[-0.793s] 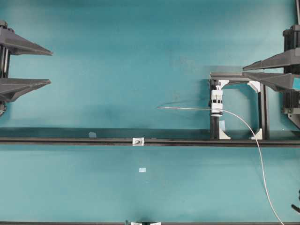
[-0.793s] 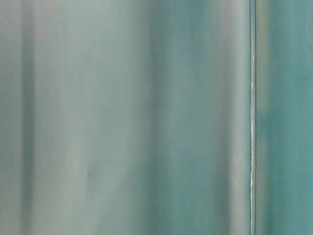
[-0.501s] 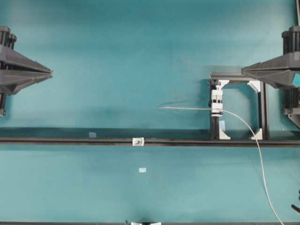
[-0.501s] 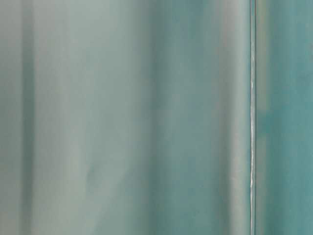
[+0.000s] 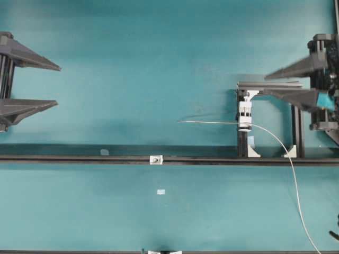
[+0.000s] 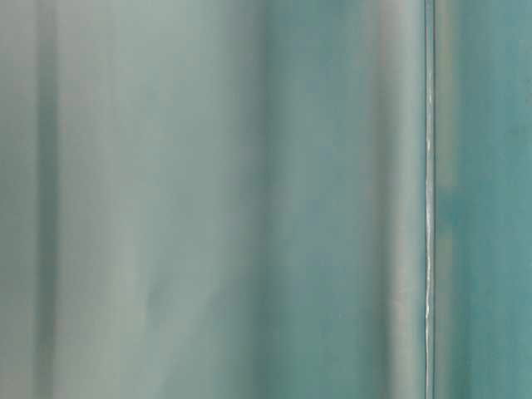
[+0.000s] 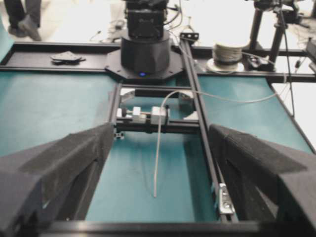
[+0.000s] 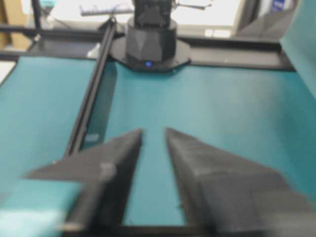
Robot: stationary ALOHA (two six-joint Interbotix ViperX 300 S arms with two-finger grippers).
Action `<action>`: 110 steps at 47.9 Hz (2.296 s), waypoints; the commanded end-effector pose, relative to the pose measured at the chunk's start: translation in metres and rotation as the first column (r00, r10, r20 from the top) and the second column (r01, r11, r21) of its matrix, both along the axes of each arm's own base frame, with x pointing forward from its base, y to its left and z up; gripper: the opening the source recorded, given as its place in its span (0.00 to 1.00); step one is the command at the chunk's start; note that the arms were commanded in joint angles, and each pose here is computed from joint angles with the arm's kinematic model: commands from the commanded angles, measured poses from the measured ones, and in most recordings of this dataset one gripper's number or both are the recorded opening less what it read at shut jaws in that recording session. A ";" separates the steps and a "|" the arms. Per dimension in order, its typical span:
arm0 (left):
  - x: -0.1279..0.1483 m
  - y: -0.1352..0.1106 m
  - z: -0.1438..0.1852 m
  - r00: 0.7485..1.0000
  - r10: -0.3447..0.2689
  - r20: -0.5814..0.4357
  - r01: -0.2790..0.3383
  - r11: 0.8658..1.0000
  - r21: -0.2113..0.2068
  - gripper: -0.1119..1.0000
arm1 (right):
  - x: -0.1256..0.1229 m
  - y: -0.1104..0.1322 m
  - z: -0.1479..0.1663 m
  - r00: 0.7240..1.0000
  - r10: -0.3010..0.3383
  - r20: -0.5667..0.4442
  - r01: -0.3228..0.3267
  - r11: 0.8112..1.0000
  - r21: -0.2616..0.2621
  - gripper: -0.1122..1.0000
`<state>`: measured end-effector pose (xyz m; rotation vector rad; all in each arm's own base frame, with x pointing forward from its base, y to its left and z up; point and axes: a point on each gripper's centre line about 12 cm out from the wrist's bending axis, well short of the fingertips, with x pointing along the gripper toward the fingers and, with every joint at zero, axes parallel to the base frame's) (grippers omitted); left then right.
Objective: Insert the wire through the hole in the metal fitting marked with a red label. (retake)
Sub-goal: 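Move the right gripper down toward the grey wire tip near the fixture, then close the right gripper on the grey wire near its free end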
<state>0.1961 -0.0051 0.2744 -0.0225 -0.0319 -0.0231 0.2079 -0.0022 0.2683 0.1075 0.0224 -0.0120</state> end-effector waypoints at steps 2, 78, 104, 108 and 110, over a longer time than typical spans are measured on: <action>0.003 -0.001 -0.001 1.000 -0.004 -0.006 0.004 1.000 -0.001 0.65 | 0.003 -0.002 0.002 1.000 -0.010 0.002 0.010 1.000 0.008 0.69; 0.050 0.007 -0.092 0.919 0.037 -0.393 -0.040 0.999 0.001 0.65 | 0.087 0.009 -0.105 0.877 0.027 -0.479 0.007 0.998 0.069 0.73; 0.063 0.008 -0.105 0.899 0.038 -0.436 -0.042 0.999 0.000 0.65 | 0.101 0.009 -0.131 0.834 0.025 -0.551 0.029 0.996 0.090 0.73; 0.066 0.008 -0.108 0.894 0.038 -0.446 -0.041 0.999 0.002 0.65 | 0.102 0.009 -0.133 0.830 0.025 -0.557 0.031 0.995 0.091 0.73; 0.067 0.008 -0.109 0.892 0.038 -0.450 -0.041 0.999 0.002 0.65 | 0.103 0.009 -0.135 0.827 0.025 -0.561 0.031 0.995 0.090 0.73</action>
